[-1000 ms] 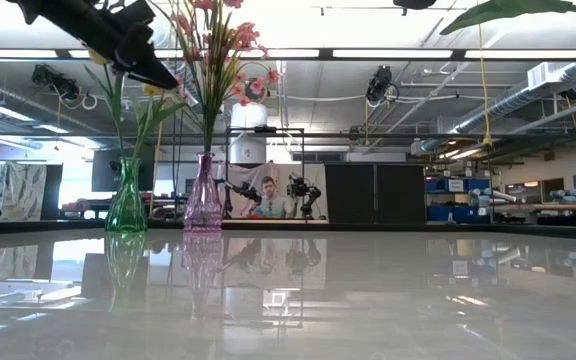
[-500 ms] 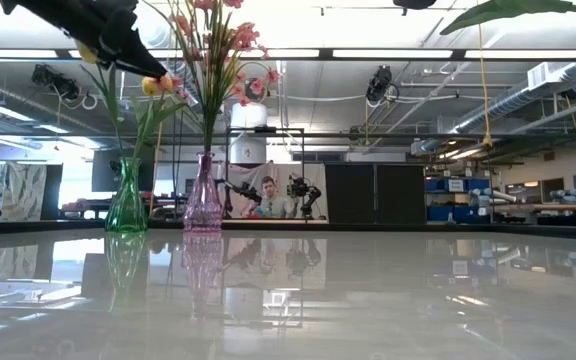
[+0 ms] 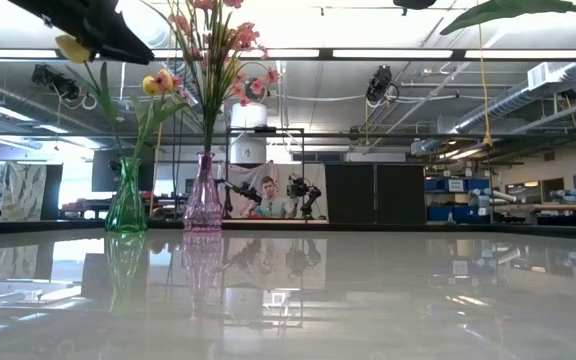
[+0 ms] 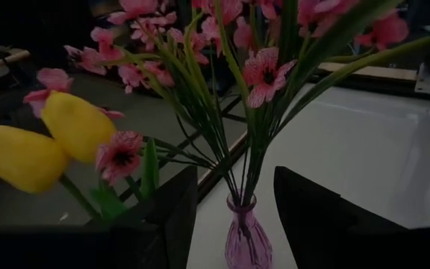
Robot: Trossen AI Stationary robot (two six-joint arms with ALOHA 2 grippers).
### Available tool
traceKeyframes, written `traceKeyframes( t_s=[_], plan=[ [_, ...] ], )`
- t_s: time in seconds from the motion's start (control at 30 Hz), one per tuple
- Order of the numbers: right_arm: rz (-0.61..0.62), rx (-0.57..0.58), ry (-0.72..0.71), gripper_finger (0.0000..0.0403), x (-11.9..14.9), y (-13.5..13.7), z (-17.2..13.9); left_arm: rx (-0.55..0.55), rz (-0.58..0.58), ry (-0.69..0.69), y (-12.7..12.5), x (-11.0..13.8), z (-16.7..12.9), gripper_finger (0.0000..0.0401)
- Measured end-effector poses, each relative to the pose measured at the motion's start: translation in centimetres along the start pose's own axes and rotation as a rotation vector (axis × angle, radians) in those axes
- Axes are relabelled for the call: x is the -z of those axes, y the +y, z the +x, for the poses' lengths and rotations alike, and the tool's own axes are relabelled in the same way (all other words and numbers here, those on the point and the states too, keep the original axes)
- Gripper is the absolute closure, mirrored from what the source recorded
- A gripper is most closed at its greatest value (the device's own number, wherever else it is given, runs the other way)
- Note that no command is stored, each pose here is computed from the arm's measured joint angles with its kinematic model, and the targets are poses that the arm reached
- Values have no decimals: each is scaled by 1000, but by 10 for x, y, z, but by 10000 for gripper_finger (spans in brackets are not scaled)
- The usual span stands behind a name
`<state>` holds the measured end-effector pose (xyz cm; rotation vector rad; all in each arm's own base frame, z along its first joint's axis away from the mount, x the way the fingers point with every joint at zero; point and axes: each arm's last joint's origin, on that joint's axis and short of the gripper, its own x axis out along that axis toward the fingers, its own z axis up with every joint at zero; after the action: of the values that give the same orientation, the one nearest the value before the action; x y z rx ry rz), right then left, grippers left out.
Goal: Sort flowers into vase by color
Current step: Return to home position
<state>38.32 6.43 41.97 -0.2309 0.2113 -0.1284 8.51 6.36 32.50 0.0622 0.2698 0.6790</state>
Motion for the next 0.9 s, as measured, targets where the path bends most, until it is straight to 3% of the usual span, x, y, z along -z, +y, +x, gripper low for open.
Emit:
traceKeyframes(
  t_s=[0.3, 0.5, 0.9],
  plan=[
    [0, 0, 0, 176, 0, 0, 0, 50, -66, -69, 0, 1, -23, 218],
    [0, 0, 1, 176, 0, 0, 0, 172, -121, -134, -3, 1, -37, 218],
    [0, 0, 0, 176, 0, 0, 0, 455, -108, -291, -9, 1, -70, 218]
  ],
)
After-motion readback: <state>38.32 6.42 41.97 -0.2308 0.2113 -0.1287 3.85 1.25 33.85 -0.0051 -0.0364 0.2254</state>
